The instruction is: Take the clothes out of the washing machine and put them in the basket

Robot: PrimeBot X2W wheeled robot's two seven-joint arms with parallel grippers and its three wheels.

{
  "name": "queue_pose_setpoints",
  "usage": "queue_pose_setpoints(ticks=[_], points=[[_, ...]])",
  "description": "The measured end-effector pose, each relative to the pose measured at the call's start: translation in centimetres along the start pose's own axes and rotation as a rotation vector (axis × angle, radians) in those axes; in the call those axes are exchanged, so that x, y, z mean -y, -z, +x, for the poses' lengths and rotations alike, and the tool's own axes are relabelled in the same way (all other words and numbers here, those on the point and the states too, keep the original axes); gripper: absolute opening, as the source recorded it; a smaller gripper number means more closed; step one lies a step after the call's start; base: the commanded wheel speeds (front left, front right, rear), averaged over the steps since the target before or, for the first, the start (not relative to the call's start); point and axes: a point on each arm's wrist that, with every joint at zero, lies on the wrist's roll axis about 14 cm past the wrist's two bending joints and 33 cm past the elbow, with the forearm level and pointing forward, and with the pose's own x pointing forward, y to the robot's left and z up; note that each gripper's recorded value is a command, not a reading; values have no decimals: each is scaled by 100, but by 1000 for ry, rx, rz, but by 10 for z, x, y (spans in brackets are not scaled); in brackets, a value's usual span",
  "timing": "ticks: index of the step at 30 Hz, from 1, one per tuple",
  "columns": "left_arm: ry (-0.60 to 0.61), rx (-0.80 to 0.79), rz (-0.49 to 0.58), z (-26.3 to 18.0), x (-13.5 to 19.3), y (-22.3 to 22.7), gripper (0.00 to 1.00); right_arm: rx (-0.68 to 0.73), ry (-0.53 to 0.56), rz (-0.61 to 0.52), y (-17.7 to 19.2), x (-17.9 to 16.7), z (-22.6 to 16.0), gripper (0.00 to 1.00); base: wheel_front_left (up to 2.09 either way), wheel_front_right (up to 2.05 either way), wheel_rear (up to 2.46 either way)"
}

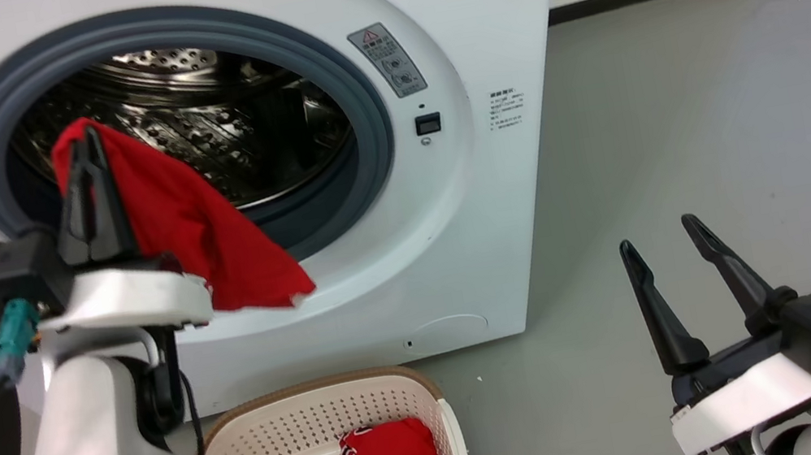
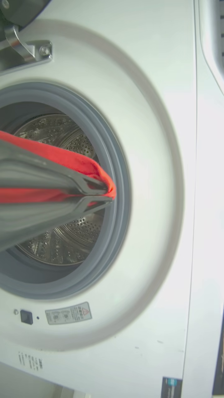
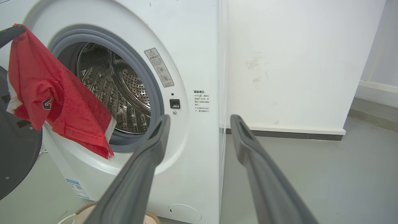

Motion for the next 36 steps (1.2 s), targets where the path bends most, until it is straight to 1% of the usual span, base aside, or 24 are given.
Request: queue_pose_setpoints(ticks=[7, 10, 12, 14, 19, 23, 27, 31, 36], points=[[15, 96, 17, -30, 7, -41, 0, 1, -24, -1, -4, -9, -4, 100, 0, 0, 0], [12, 130, 26, -51, 10, -65, 0, -6, -50, -3, -3, -17, -3, 100, 0, 0, 0], [10, 118, 23, -60, 11, -66, 0, -6, -60, -2, -3, -20, -1, 100, 0, 0, 0], [10, 81, 14, -67, 13, -57, 0, -12, -66, -1, -1, -22, 0, 100, 0, 0, 0], [-20, -95, -41, -88, 13, -5, 0, -30, -79, 0, 6, -25, 6, 100, 0, 0, 0], [-54, -263, -100, -107, 14, 51, 0, -43, -82, 3, 12, -25, 14, 100, 0, 0, 0], [-116, -426, -139, -132, 6, 110, 0, -66, -78, 5, 23, -22, 22, 100, 0, 0, 0], [-156, -581, -157, -157, 1, 164, 0, -85, -79, 5, 34, -20, 33, 100, 0, 0, 0], [-184, -724, -160, -170, -5, 221, 0, -103, -81, 3, 50, -16, 50, 100, 0, 0, 0]])
